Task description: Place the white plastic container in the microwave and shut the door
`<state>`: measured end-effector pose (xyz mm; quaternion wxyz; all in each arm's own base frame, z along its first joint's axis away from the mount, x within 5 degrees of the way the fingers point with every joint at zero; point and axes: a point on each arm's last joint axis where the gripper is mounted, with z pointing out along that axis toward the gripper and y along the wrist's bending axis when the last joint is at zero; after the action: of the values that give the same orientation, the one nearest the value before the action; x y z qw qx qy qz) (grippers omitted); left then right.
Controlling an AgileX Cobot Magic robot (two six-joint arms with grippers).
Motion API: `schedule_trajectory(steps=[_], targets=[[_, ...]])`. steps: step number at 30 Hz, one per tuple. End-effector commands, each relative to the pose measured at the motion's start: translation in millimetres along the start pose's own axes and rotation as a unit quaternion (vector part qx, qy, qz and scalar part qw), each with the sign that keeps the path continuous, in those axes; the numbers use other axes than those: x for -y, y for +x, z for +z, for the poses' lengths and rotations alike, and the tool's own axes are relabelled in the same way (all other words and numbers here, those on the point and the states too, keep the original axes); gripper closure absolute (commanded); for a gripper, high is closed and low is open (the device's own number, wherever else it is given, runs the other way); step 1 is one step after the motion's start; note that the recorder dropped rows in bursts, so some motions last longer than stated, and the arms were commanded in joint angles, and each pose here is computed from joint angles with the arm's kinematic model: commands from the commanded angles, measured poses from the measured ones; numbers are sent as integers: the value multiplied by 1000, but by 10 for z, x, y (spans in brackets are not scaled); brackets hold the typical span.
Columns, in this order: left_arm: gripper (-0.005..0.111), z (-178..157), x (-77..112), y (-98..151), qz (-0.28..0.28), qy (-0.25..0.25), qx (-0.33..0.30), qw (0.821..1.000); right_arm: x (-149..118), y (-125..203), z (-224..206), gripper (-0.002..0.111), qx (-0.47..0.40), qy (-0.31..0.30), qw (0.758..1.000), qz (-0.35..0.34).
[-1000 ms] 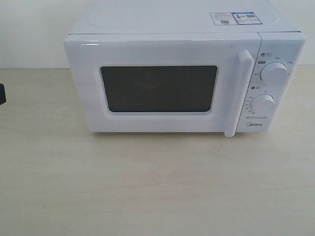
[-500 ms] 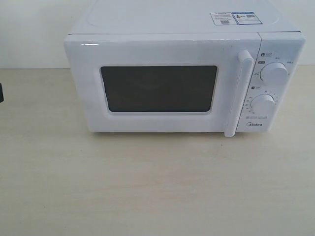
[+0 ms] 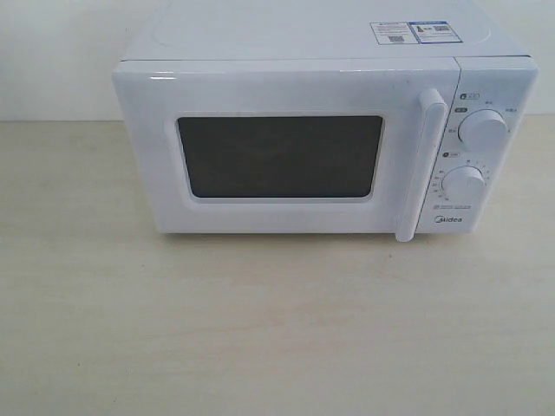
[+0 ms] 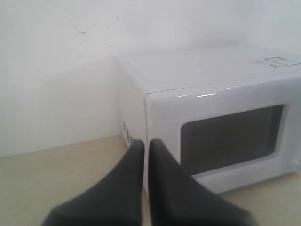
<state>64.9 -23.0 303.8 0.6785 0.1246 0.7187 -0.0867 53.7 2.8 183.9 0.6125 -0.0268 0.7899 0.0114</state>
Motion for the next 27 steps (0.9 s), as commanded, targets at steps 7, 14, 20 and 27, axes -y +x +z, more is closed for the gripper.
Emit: schedule_trajectory(steps=[7, 14, 20, 27], targets=[[102, -158, -3, 338, 3, -41, 21, 999, 3, 4, 1, 109, 5, 3, 1000, -3], [102, -87, 3, 589, -27, -36, -15, 999, 3, 4, 1, 109, 5, 3, 1000, -3], [102, -118, 17, 783, -38, -38, -12, 998, 3, 4, 1, 109, 5, 3, 1000, -3], [102, -73, 3, 1077, -37, -49, -46, 997, 3, 2, 1, 109, 6, 3, 1000, -3]])
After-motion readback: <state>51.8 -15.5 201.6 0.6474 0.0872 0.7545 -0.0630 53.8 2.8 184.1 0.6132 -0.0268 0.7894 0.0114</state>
